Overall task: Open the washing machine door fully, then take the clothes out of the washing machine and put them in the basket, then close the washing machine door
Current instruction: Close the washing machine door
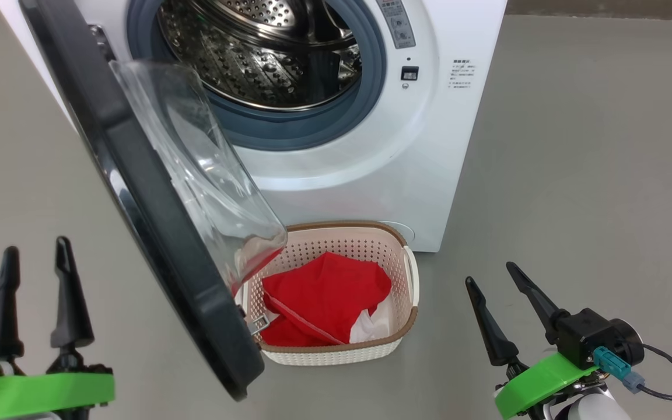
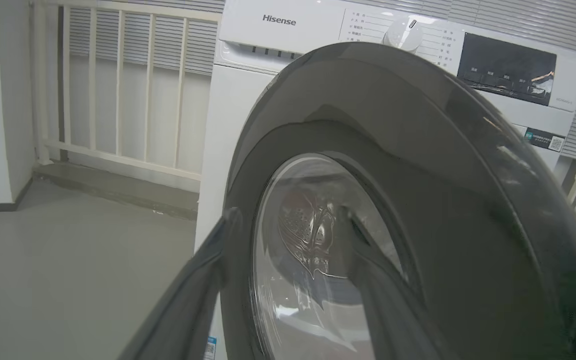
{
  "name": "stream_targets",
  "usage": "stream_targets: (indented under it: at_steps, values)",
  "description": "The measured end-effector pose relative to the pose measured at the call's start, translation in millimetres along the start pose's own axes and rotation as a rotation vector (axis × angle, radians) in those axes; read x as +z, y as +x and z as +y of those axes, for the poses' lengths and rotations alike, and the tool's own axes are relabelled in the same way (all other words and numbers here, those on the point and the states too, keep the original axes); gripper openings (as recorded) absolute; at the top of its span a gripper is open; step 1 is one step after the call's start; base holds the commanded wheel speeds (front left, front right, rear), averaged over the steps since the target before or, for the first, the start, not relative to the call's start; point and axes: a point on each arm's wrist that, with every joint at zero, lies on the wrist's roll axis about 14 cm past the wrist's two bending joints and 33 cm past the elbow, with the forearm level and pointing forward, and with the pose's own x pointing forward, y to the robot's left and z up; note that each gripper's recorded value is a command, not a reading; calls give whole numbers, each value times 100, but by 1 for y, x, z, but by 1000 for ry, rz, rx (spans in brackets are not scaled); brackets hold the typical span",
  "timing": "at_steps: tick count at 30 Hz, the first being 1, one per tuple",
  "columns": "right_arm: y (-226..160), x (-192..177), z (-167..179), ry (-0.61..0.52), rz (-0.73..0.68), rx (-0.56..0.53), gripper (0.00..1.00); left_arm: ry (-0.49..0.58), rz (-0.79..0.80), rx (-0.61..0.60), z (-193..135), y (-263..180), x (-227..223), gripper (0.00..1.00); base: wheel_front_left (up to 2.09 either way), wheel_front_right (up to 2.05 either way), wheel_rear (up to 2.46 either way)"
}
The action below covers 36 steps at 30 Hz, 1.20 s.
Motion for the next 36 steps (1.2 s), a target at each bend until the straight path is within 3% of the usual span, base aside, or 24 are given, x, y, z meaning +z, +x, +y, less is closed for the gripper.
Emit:
stream_targets:
  at_steps: [9, 15, 36]
  values:
    - [-1, -4, -5, 4, 11, -15, 100, 270, 53, -45, -9, -3, -24, 100, 0, 0, 0]
    - [-1, -6, -7, 6, 15, -18, 100, 303, 79, -33, -5, -8, -34, 100, 0, 0, 0]
    - [3, -4, -5, 9, 9, -12, 100, 270, 186, 4, 1, -41, -64, 100, 0, 0, 0]
